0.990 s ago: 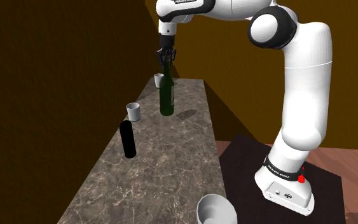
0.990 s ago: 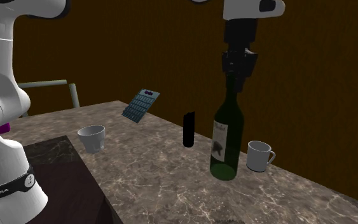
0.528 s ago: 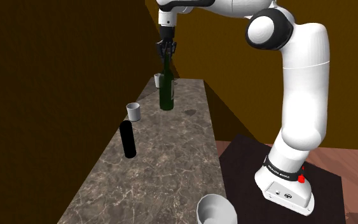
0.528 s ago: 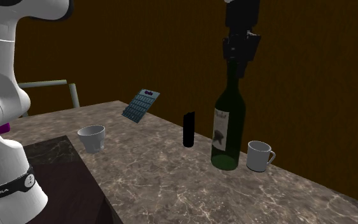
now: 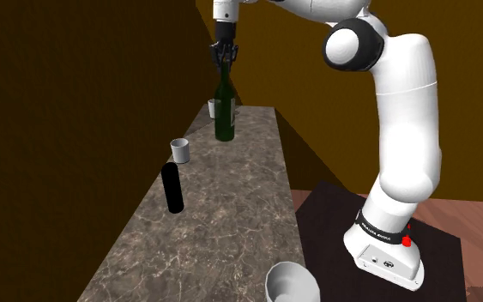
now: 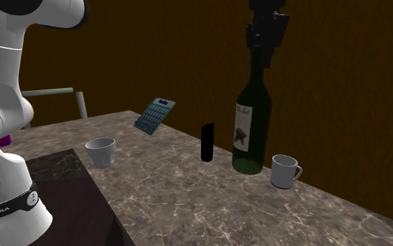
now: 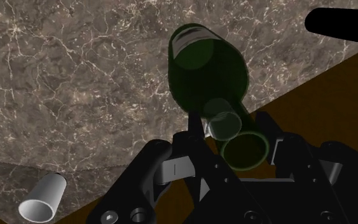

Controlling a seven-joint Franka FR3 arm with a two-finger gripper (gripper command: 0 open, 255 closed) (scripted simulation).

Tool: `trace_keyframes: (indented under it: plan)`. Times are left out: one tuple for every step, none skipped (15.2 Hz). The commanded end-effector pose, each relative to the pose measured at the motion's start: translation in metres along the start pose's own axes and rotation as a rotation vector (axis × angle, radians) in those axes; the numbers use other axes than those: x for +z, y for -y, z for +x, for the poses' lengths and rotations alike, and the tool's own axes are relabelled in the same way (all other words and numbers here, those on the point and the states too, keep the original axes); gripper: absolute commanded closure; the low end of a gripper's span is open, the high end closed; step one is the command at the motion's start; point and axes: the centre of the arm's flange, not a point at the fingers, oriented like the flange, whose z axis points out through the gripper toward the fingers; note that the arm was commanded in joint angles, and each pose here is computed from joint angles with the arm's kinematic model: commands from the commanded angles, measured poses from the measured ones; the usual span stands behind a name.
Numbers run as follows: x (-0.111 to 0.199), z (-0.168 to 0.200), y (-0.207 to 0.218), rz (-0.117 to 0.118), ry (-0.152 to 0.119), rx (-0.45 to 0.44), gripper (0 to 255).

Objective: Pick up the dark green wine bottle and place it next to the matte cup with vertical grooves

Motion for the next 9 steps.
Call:
trace_keyframes:
  plan:
    - [-0.012, -0.001, 0.001, 0.000, 0.000, 0.000, 255]
    - [-0.017, 0.000, 0.001, 0.000, 0.000, 0.000, 255]
    - [-0.017, 0.000, 0.001, 0.000, 0.000, 0.000, 255]
    - [-0.022, -0.009, 0.010, 0.000, 0.000, 0.000, 255]
    - [-0.028, -0.017, 0.018, 0.000, 0.000, 0.000, 255]
    - [-0.033, -0.025, 0.027, 0.000, 0.000, 0.000, 255]
    - [-0.039, -0.034, 0.036, 0.000, 0.000, 0.000, 255]
    - [-0.044, -0.042, 0.045, 0.000, 0.000, 0.000, 255]
    - [-0.049, -0.050, 0.053, 0.000, 0.000, 0.000, 255]
